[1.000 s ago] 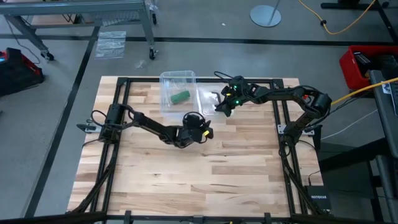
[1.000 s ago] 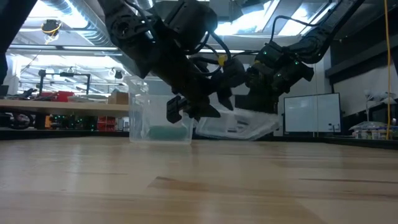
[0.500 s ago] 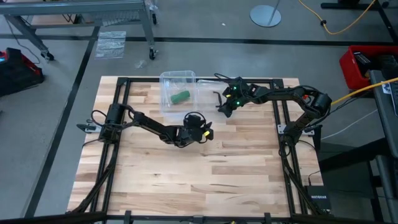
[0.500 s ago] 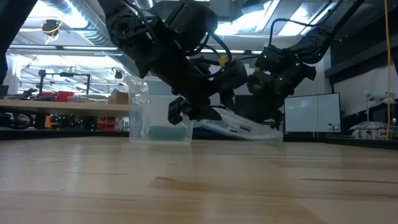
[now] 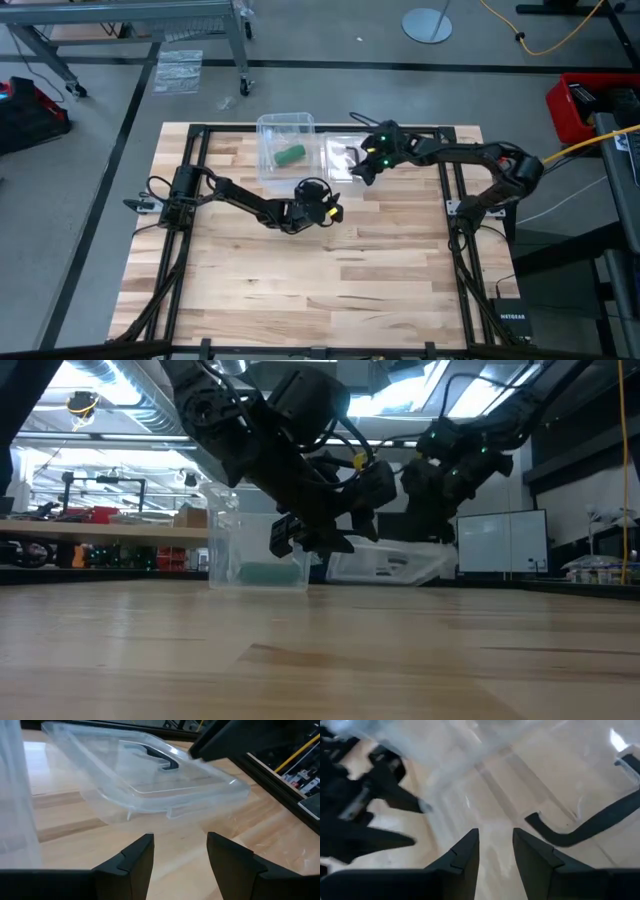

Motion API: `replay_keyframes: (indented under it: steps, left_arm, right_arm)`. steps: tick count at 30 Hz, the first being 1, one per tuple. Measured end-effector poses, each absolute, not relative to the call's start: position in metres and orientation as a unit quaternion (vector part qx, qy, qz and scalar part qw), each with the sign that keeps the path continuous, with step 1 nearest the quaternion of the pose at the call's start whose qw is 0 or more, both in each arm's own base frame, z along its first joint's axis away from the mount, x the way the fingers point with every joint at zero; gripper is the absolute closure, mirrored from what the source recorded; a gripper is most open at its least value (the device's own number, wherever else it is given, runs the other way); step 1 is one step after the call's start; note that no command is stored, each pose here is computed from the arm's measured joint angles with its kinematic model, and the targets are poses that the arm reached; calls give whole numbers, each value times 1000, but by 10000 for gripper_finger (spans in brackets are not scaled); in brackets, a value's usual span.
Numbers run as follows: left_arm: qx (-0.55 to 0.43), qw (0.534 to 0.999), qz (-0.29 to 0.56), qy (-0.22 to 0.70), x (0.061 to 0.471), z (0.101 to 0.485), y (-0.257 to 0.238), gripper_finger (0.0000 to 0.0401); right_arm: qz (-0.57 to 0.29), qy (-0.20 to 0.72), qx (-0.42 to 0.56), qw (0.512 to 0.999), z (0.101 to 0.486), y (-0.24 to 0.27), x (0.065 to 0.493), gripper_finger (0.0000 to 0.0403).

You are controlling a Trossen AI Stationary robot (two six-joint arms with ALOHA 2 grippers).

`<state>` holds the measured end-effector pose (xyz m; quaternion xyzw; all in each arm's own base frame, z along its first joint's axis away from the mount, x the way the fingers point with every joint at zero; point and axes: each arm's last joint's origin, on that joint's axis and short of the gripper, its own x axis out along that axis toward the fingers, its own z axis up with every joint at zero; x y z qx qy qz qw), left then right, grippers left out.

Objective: Roll bandage
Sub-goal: Close the transparent bin

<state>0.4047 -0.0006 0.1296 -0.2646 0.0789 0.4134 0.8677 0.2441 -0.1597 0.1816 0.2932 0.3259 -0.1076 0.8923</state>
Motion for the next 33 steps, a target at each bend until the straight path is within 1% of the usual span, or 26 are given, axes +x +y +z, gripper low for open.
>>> replay_keyframes:
  steps: [6, 13, 17, 23, 28, 31, 33]
  left_arm:
    - [-263, 867, 415, 79, 405, 130, 1, 226]
    - [-263, 865, 420, 78, 405, 130, 6, 226]
    - [-263, 865, 421, 77, 405, 130, 7, 226]
    - [-263, 865, 421, 77, 405, 130, 7, 226]
    - [-263, 865, 421, 77, 405, 130, 7, 226]
    - [-263, 865, 421, 77, 405, 130, 7, 226]
    - [-263, 865, 421, 77, 405, 130, 7, 226]
  right_arm:
    - [-122, 333, 278, 893, 209, -147, 225, 281]
    - [-189, 396, 277, 855, 226, -127, 191, 281]
    - [-201, 424, 301, 830, 230, -118, 178, 281]
    - [-201, 436, 363, 799, 228, -113, 173, 281]
    - [-203, 419, 357, 810, 230, -115, 176, 281]
    - [-204, 420, 360, 808, 230, -115, 175, 281]
    - [-190, 422, 376, 803, 229, -114, 176, 281]
